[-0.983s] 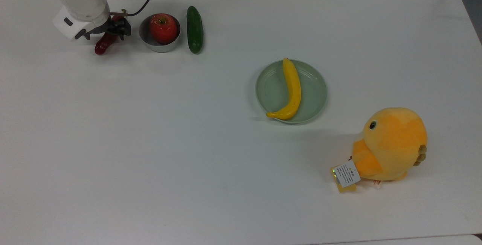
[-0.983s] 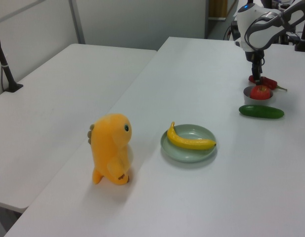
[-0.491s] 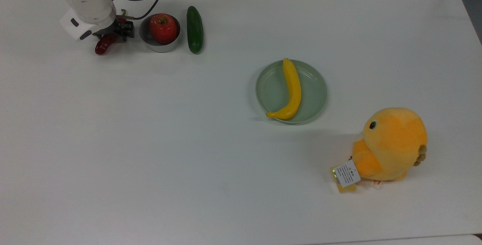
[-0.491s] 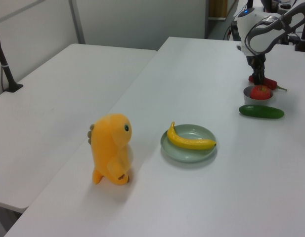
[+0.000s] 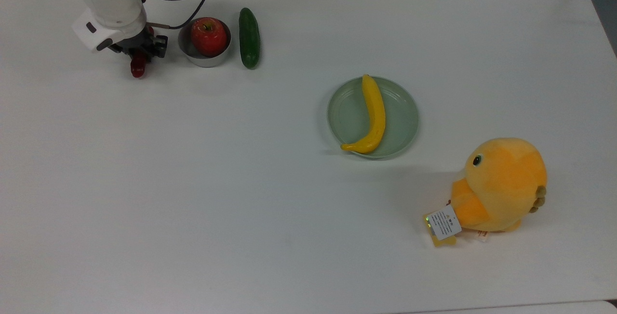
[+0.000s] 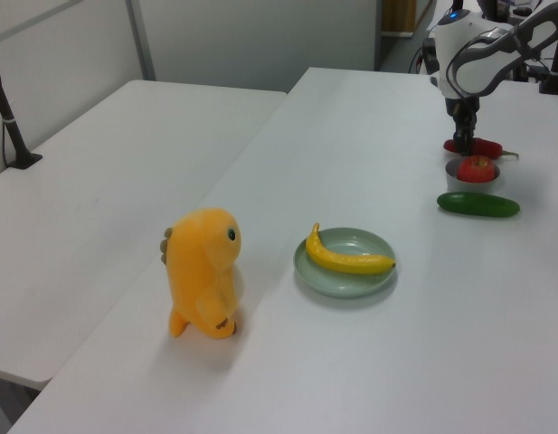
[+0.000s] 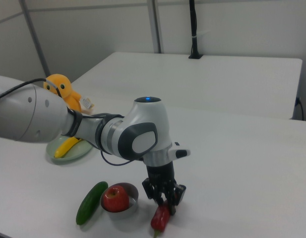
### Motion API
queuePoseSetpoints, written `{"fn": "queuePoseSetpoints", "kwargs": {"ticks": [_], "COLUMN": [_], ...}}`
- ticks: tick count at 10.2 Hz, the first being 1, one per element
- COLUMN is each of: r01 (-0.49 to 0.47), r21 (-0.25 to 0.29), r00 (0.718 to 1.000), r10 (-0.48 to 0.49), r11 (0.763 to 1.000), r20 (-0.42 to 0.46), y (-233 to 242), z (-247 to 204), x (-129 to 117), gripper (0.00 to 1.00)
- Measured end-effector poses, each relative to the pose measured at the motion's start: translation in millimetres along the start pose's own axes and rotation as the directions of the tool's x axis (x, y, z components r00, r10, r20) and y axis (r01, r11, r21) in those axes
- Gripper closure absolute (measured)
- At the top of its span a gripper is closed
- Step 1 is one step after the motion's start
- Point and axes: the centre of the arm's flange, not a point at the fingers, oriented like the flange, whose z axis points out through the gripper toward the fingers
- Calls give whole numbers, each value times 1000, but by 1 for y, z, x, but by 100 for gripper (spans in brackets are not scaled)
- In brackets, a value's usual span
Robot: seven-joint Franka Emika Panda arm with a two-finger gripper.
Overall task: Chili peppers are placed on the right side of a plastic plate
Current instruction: 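Lift the chili pepper and carry it toward the green plate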
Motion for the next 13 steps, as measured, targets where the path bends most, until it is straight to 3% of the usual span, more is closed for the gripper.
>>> {"fn": "queuePoseSetpoints", "kwargs": {"ticks": [2, 3, 7, 10, 13], "r01": [-44, -81, -138, -126, -117], "r21": [32, 60, 222, 342, 439], "r00": [996, 984, 892, 848, 855], "r10": [47, 90, 219, 280, 315], "r11": [999, 995, 965, 931, 891], "r20": [-73, -156, -397, -450, -413], "y": [6, 11, -13, -61, -141], "z": [-21, -40, -111, -157, -170], "x": [11, 21, 61, 84, 99], "gripper": [66, 66, 66, 66, 66]}}
